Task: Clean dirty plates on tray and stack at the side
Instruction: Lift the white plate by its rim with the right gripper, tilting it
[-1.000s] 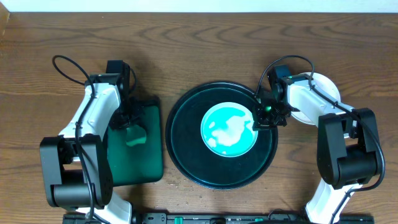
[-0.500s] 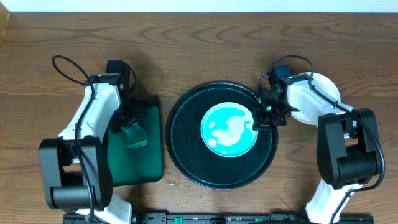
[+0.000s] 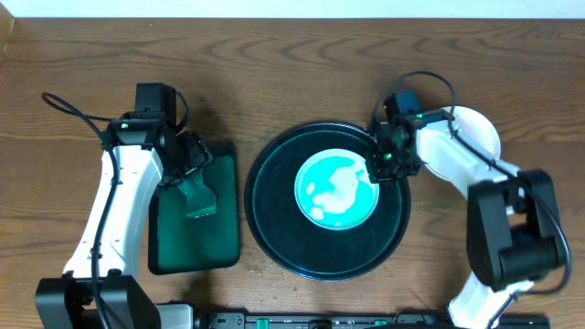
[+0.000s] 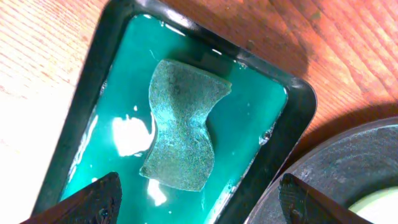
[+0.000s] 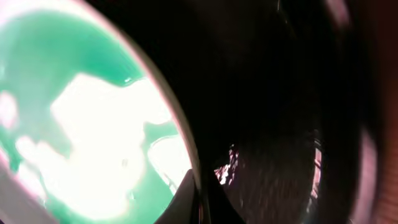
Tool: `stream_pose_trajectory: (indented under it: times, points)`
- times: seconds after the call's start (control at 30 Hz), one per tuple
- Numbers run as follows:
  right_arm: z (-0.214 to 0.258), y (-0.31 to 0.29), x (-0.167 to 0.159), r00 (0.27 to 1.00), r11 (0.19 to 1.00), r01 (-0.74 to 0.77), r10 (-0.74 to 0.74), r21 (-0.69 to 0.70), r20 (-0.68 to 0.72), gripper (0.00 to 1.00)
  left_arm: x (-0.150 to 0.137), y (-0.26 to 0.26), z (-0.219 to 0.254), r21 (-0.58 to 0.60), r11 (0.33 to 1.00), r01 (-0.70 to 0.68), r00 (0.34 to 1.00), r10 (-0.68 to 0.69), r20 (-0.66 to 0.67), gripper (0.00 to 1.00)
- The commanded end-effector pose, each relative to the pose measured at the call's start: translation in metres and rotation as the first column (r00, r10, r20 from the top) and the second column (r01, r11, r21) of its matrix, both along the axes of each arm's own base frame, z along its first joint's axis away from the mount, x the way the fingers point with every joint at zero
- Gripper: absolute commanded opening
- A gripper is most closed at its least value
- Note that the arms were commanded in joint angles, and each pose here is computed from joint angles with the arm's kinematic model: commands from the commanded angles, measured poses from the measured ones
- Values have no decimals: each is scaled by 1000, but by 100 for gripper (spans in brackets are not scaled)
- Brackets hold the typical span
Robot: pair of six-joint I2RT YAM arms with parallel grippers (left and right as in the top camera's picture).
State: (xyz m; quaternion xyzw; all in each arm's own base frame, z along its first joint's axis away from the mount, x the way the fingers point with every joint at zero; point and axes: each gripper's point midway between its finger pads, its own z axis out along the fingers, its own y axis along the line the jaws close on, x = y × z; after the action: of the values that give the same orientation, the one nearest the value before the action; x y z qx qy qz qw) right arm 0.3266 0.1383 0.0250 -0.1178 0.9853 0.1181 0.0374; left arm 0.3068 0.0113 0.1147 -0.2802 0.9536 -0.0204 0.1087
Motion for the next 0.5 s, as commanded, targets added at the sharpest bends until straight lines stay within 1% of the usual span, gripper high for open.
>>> stream_pose_trajectory:
  times: [0.0, 0.13, 0.27, 0.37, 0.47]
  points:
    - [42, -1, 13, 977, 987, -63, 91, -146, 193, 1, -1, -1, 1, -6, 1000, 0, 1000, 0, -2, 81]
    - [73, 9, 11, 929, 956, -105, 193, -275, 316, 1, -1, -1, 1, -6, 1000, 0, 1000, 0, -1, 81]
    - [98, 18, 8, 862, 898, -137, 316, -418, 396, 1, -1, -1, 1, -6, 1000, 0, 1000, 0, -2, 81]
    - [113, 20, 7, 813, 840, -132, 396, -525, 428, 1, -1, -1, 1, -6, 1000, 0, 1000, 0, -1, 82]
    - [126, 21, 6, 759, 762, -121, 485, -637, 435, 1, -1, -1, 1, -6, 1000, 0, 1000, 0, -2, 82]
